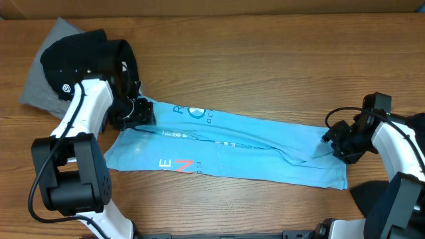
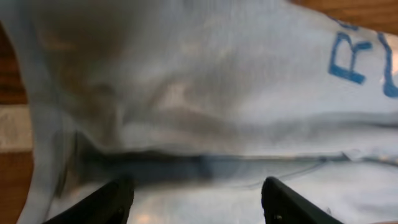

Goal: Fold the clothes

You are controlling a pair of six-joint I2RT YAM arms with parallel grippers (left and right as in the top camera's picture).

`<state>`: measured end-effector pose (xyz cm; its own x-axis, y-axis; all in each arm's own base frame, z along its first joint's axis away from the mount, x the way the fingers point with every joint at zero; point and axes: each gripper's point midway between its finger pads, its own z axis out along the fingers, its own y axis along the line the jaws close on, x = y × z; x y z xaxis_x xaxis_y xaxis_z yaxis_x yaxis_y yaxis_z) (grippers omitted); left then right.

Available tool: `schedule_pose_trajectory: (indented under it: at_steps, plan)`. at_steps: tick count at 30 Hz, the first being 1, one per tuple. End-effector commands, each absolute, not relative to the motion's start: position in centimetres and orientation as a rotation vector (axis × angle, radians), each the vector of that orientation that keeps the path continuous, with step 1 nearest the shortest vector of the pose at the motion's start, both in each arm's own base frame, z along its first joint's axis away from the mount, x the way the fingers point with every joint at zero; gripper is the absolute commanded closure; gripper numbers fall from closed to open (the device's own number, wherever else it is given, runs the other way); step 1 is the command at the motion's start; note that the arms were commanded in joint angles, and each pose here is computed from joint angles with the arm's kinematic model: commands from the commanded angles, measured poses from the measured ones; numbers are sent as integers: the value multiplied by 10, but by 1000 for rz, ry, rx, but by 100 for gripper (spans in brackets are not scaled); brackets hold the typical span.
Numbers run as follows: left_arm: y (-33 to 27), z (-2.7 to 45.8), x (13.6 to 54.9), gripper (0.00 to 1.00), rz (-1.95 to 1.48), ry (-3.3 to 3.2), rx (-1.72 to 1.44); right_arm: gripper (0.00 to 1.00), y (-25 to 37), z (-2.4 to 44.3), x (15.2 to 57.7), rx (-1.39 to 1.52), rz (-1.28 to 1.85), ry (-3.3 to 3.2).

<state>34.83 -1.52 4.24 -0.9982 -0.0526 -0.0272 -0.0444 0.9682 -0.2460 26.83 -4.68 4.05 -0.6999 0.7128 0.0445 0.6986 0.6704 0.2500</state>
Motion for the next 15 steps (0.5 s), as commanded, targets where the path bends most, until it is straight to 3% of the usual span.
schedule_pose_trajectory:
  at_steps: [1, 8, 10, 13, 15]
  plan:
    - [-22, 27, 344, 35, -443, 3057, -43, 44, -35, 68, 287, 1071, 546, 2739]
    - [-22, 11, 353, 43, -437, 2991, -106, 44, -28, 88, 289, 940, 597, 2705]
    - [-22, 11, 356, 55, -436, 2981, -114, 43, -28, 89, 289, 936, 592, 2703]
    - [-23, 11, 355, 90, -440, 2983, -114, 43, -33, 87, 288, 957, 551, 2703]
    - [-23, 11, 352, 96, -443, 2996, -116, 43, -42, 85, 287, 1010, 481, 2694]
